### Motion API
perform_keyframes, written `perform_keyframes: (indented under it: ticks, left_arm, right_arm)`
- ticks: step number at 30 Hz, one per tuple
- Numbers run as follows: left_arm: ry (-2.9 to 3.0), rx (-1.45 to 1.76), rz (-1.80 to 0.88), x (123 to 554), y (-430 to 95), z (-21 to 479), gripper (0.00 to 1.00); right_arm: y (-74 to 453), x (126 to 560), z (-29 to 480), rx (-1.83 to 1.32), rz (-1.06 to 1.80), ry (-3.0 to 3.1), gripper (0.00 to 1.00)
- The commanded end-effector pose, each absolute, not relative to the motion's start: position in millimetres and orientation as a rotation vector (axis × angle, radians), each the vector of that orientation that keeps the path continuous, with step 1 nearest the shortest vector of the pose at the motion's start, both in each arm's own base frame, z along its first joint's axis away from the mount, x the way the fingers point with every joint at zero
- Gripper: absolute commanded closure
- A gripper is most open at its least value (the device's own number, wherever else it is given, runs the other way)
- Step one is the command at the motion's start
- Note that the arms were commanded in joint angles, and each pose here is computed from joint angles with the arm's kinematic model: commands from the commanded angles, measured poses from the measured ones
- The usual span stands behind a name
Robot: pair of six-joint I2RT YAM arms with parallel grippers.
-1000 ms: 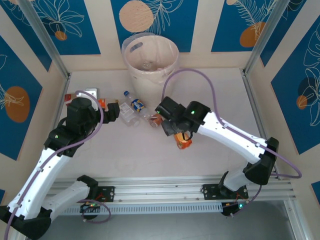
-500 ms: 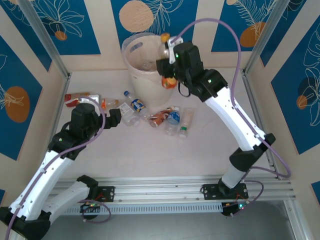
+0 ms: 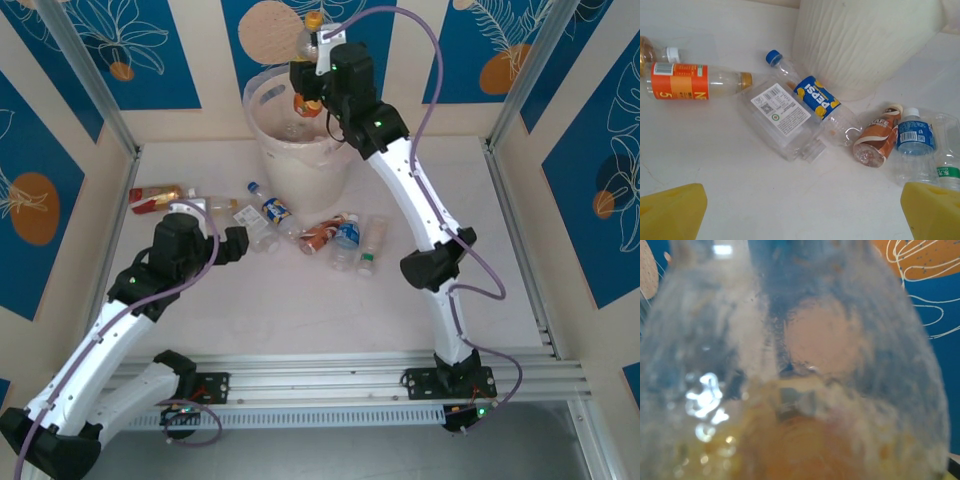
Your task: Put the plastic bottles in the bin
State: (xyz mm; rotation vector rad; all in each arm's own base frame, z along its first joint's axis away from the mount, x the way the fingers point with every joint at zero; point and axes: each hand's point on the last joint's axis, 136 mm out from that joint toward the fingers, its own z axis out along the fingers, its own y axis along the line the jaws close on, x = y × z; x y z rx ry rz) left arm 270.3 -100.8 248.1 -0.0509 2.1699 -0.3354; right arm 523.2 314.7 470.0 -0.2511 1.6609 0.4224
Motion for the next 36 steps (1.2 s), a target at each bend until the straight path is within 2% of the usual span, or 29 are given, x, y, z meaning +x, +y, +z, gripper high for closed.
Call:
perform_keyframes:
  ticks: [1, 13, 21, 36]
  left_arm:
    - [2.149, -0.078, -0.381, 269, -102, 250, 0.01]
    - [2.156, -0.098, -0.377, 265, -98, 243, 0.01]
    - [2.178, -0.102, -0.362, 267, -98, 232, 0.0]
    - [2.182, -0.096, -0.324, 269, -95, 230, 0.0]
  right_arm:
    - [316, 533, 483, -0.258, 0.434, 1.58, 0.57]
    - [335, 580, 413, -0.306, 0.418, 1.633, 0.57]
    - [321, 605, 380, -0.277, 0.417, 1.686, 0.57]
    - [325, 623, 323, -0.319, 0.438, 1.783, 0.54]
